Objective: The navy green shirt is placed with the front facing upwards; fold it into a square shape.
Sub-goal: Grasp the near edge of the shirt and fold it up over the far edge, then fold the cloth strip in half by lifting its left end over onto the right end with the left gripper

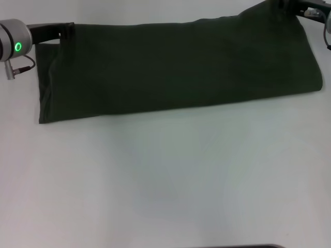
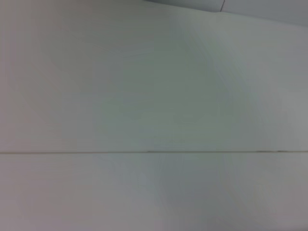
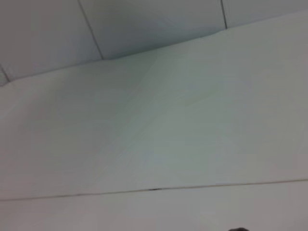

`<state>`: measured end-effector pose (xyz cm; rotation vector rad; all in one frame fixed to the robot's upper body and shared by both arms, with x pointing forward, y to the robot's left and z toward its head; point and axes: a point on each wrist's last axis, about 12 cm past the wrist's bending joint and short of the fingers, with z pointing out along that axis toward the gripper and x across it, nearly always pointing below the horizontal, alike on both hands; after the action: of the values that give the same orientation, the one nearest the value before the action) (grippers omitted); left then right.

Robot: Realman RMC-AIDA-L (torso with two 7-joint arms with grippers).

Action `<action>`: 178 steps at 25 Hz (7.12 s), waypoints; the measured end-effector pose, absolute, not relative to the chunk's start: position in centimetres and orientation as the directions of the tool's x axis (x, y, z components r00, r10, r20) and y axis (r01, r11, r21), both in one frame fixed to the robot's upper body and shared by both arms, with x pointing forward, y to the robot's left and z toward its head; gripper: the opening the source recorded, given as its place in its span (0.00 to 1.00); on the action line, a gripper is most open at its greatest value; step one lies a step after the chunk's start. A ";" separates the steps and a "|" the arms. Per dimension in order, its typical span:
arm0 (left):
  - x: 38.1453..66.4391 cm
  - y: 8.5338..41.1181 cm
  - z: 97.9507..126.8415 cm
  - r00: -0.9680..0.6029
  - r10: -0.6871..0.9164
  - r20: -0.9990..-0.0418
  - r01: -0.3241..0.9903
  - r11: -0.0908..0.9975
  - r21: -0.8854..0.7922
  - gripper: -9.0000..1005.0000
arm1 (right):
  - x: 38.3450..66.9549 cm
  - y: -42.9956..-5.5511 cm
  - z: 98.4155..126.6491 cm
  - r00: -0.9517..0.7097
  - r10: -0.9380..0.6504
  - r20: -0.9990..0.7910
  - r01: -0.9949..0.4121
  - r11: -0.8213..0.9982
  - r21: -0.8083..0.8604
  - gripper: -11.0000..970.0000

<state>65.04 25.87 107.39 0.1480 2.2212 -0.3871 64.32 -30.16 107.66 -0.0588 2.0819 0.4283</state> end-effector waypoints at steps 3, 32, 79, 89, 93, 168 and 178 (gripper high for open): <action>65.0 25.9 107.3 -0.624 -0.040 -0.780 0.222 0.949 -0.226 0.23 | 64.5 -30.2 107.6 -0.530 0.143 -0.836 -0.185 0.942 0.278 0.15; 60.5 27.6 109.3 -0.499 -0.165 -0.851 0.472 0.772 -0.426 0.90 | 56.5 -37.4 107.3 -0.420 0.335 -0.843 -0.265 0.844 0.467 0.80; 56.1 29.7 107.2 -0.545 -0.123 -0.830 0.517 0.730 -0.448 0.90 | 53.7 -40.0 106.1 -0.760 0.436 -0.483 0.002 0.744 0.668 0.71; 56.2 29.7 107.2 -0.545 -0.127 -0.829 0.510 0.735 -0.447 0.89 | 54.2 -38.5 105.2 -0.782 0.414 -0.466 -0.001 0.747 0.665 0.71; 56.3 29.8 107.2 -0.545 -0.126 -0.829 0.508 0.737 -0.446 0.88 | 54.0 -38.7 105.2 -0.777 0.424 -0.465 0.006 0.745 0.667 0.65; 54.2 34.7 106.0 -0.842 0.043 -0.537 0.364 0.780 -0.509 0.69 | 54.1 -39.5 105.6 -0.762 0.422 -0.492 0.000 0.759 0.651 0.02; 54.2 34.7 106.1 -0.843 0.055 -0.535 0.371 0.780 -0.504 0.29 | 54.1 -39.5 105.7 -0.762 0.421 -0.492 -0.002 0.759 0.652 0.02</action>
<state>54.23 34.69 106.11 0.3187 2.4673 -0.8434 54.12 -39.51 105.67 0.3123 2.3093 0.8563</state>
